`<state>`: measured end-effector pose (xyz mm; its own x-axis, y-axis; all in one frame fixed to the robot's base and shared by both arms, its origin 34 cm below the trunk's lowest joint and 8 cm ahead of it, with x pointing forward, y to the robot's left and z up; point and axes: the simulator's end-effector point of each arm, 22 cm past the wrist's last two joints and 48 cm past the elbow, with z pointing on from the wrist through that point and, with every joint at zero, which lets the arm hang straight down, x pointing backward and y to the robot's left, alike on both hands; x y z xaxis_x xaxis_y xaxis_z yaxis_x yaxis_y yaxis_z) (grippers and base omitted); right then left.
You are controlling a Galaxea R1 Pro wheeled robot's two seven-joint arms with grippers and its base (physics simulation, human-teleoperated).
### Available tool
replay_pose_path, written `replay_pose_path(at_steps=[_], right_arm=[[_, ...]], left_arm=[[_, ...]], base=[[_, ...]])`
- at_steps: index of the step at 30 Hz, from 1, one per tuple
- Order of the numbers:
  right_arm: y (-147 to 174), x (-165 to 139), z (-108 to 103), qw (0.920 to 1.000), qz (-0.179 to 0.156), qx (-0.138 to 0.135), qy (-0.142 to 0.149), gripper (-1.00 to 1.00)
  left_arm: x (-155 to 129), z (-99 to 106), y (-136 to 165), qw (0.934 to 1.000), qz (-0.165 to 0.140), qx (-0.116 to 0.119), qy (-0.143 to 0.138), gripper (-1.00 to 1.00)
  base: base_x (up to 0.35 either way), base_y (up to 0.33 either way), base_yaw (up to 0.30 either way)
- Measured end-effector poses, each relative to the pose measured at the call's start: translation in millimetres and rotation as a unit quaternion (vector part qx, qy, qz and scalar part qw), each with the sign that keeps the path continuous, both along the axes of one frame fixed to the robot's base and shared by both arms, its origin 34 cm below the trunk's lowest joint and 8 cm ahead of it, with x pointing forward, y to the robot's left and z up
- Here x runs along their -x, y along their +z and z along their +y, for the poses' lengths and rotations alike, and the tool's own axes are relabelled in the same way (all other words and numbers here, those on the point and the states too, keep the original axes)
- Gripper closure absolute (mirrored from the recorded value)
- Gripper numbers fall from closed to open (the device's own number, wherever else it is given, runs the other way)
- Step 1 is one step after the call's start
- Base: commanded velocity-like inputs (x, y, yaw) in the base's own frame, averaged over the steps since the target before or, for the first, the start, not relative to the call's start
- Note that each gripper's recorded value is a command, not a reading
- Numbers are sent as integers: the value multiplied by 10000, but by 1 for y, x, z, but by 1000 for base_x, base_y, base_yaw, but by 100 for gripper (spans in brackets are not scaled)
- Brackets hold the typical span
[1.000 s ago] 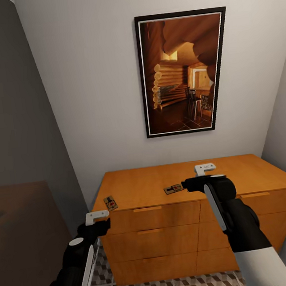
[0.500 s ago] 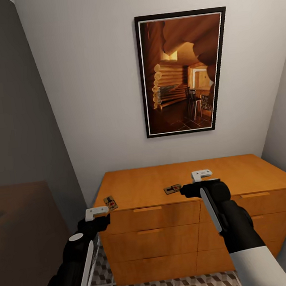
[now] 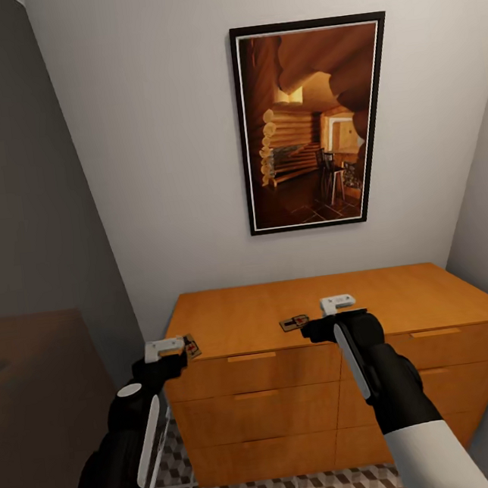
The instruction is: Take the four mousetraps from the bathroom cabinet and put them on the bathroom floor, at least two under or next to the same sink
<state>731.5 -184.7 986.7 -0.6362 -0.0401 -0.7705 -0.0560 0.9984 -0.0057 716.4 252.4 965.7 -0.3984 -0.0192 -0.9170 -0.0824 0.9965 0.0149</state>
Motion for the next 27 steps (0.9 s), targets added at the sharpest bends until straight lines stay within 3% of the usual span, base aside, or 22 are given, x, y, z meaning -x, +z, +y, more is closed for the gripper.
replay_pose_path(at_steps=[9, 17, 27], right_arm=[[8, 0, 0, 9997, -88, 146, -146, -100], [11, -1, -1, 9996, -119, 177, -188, -100], [40, -15, 4, 9992, -356, 105, -168, -100]], left_arm=[[-16, 0, 33, 9995, -313, -8, -1, -100], [-20, 0, 41, 9993, -374, -5, 5, -100], [-27, -10, 52, 9991, -419, 107, 4, -100]], base=[[0, 0, 0], [0, 0, 0], [0, 0, 0]])
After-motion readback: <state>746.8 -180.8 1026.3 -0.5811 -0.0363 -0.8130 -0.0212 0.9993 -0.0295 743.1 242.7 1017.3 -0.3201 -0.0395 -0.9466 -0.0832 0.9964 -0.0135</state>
